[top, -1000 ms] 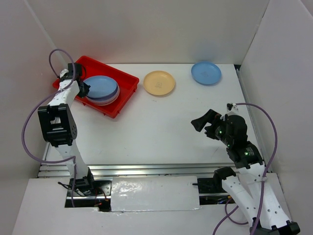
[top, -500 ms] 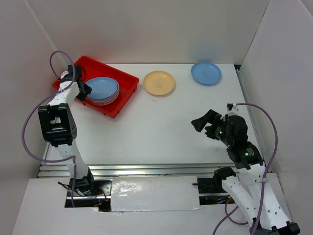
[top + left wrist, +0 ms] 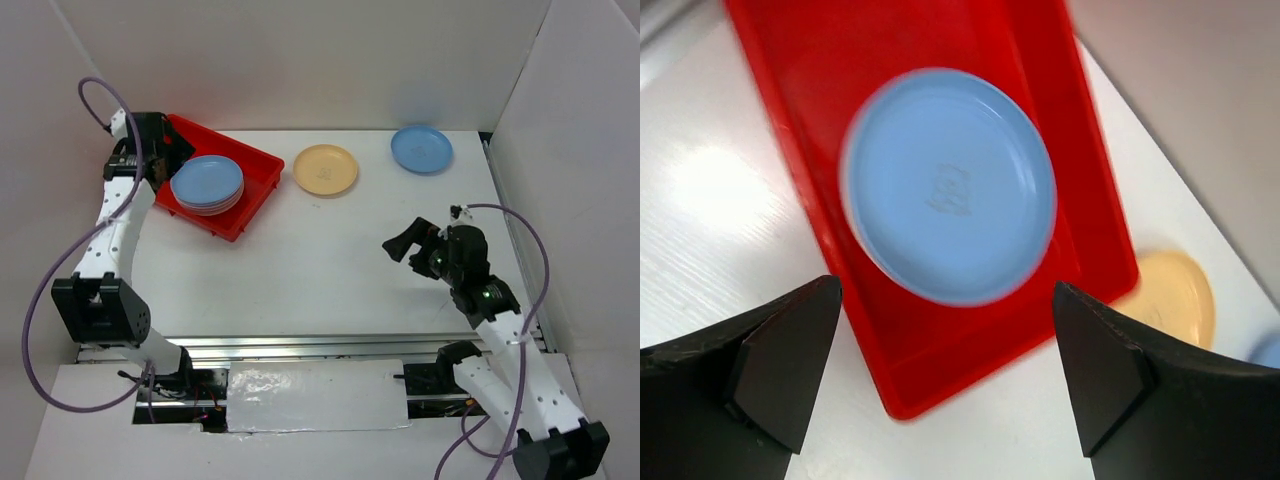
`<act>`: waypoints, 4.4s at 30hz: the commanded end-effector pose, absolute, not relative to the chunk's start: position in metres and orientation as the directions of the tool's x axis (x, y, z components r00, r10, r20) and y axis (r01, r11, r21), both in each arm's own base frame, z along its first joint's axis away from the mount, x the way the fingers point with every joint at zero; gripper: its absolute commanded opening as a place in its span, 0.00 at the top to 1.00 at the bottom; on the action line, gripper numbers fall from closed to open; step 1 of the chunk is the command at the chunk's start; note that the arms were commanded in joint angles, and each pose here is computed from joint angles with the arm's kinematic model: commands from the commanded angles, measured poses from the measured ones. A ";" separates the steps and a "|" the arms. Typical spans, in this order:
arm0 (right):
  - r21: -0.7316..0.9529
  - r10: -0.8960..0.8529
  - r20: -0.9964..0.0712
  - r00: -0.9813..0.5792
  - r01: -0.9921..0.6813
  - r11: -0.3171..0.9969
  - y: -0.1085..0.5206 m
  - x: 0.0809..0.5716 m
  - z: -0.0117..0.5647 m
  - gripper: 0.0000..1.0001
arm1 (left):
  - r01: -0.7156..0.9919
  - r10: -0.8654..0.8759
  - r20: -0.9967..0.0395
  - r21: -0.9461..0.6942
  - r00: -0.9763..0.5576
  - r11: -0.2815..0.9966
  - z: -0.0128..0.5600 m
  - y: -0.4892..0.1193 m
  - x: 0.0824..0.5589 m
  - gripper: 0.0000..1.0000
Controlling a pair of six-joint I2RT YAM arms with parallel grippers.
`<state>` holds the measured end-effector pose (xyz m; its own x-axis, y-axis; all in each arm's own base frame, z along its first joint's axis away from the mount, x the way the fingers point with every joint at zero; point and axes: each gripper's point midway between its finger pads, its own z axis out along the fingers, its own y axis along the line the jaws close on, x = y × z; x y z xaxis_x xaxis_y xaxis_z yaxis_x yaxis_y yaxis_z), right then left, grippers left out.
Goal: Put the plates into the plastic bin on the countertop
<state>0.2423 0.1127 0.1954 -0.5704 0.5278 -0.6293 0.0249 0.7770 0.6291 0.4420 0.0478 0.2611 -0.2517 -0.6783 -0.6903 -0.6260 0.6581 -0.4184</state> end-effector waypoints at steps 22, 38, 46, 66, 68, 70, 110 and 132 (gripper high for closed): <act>0.576 0.734 -0.213 -0.645 0.523 0.628 0.182 0.553 0.026 0.13 | -0.027 -0.343 -0.692 -0.424 -0.635 0.905 0.206 -0.192 0.228 0.01; 0.423 0.716 -0.330 -0.615 0.582 0.694 0.152 0.550 0.031 1.00 | -0.083 -0.340 -0.710 -0.371 -0.617 0.925 0.192 -0.153 0.229 0.01; 0.109 0.409 -0.639 -0.652 0.450 0.887 0.113 0.447 0.106 1.00 | 0.087 -0.213 -0.729 -0.350 -0.651 0.933 0.211 -0.199 0.282 0.01; 0.530 0.390 -0.632 -0.670 -0.006 0.848 0.191 0.316 0.194 1.00 | 0.180 -0.074 -0.603 -0.350 -0.794 0.919 0.158 -0.253 0.360 0.75; 0.541 0.393 -0.629 -0.671 -0.015 0.841 0.192 0.316 0.195 1.00 | 0.194 -0.071 -0.598 -0.367 -0.799 0.910 0.160 -0.256 0.361 1.00; 0.547 0.408 -0.621 -0.669 0.002 0.837 0.188 0.317 0.193 0.83 | 0.171 -0.099 -0.601 -0.376 -0.793 0.911 0.163 -0.251 0.367 1.00; 0.570 0.503 -0.572 -0.648 0.128 0.812 0.126 0.324 0.147 0.00 | -0.480 -0.765 -0.533 -0.597 -0.361 0.642 0.243 0.016 0.399 0.01; 0.745 0.971 -0.240 0.004 0.642 0.181 -0.043 0.553 0.058 0.02 | 0.191 -0.224 -0.698 -0.464 -0.681 0.865 0.218 -0.142 0.240 0.01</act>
<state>0.5255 -0.0322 0.0497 -0.0865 0.9534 -0.2889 0.6540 0.2731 0.7055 0.2461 -0.1397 0.2108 -0.7115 -0.2607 -0.6526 0.1302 0.8637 -0.4869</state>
